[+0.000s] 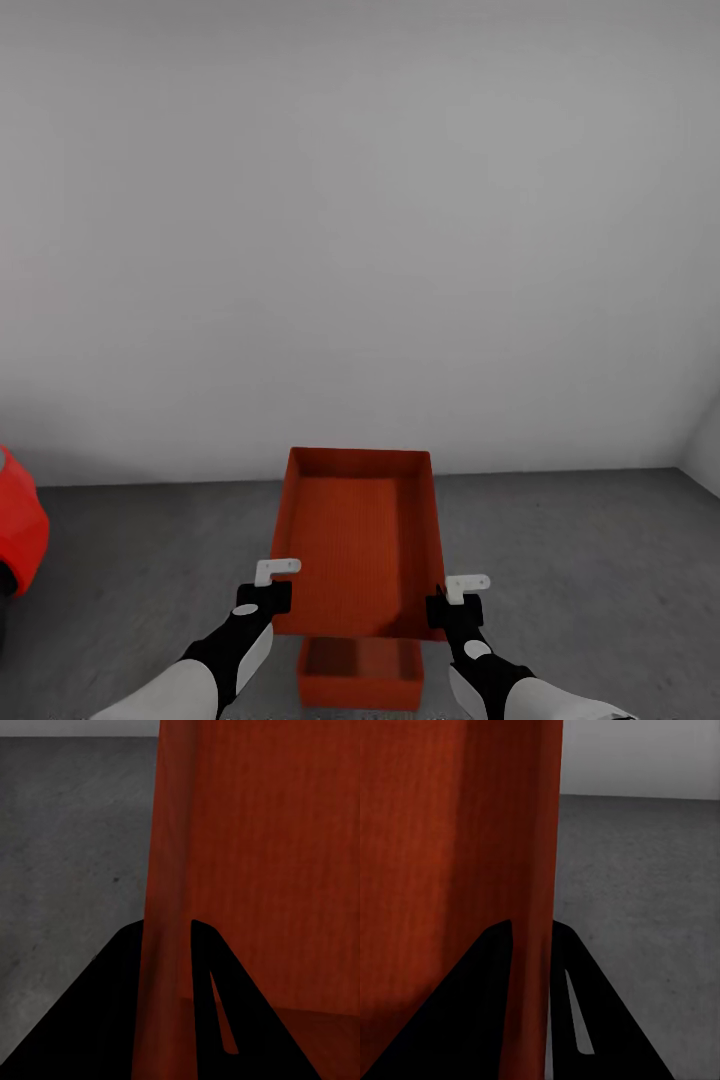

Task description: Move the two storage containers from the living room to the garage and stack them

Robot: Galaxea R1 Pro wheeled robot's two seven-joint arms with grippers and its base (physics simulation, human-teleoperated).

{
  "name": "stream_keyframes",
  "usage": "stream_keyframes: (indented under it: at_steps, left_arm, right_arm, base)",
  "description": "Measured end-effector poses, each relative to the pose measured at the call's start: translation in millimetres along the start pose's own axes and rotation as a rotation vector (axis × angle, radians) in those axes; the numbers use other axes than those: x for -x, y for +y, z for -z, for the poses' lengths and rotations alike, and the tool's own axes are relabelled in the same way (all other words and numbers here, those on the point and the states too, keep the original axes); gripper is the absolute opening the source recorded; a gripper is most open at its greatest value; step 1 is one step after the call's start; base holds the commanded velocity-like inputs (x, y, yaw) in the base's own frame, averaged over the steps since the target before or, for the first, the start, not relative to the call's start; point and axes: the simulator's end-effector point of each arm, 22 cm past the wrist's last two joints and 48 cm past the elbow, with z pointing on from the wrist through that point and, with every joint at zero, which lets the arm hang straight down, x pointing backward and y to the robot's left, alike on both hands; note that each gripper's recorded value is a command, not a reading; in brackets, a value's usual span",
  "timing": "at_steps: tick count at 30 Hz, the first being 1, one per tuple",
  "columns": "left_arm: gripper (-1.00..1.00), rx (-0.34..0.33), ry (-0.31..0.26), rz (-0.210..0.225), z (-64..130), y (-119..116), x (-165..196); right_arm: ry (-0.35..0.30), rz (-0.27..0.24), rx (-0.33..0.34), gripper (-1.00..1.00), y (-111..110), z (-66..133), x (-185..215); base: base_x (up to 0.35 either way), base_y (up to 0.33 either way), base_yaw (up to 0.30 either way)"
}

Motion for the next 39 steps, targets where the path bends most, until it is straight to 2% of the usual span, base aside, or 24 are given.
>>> stream_keyframes:
  at_steps: [39]
  left_arm:
    - [-1.00, 0.002, 0.063, -0.004, -12.8, 0, -33]
  right_arm:
    - [0.062, 0.003, 0.004, -1.00, 3, -6.4, -34]
  base:
    - [0.000, 0.000, 0.000]
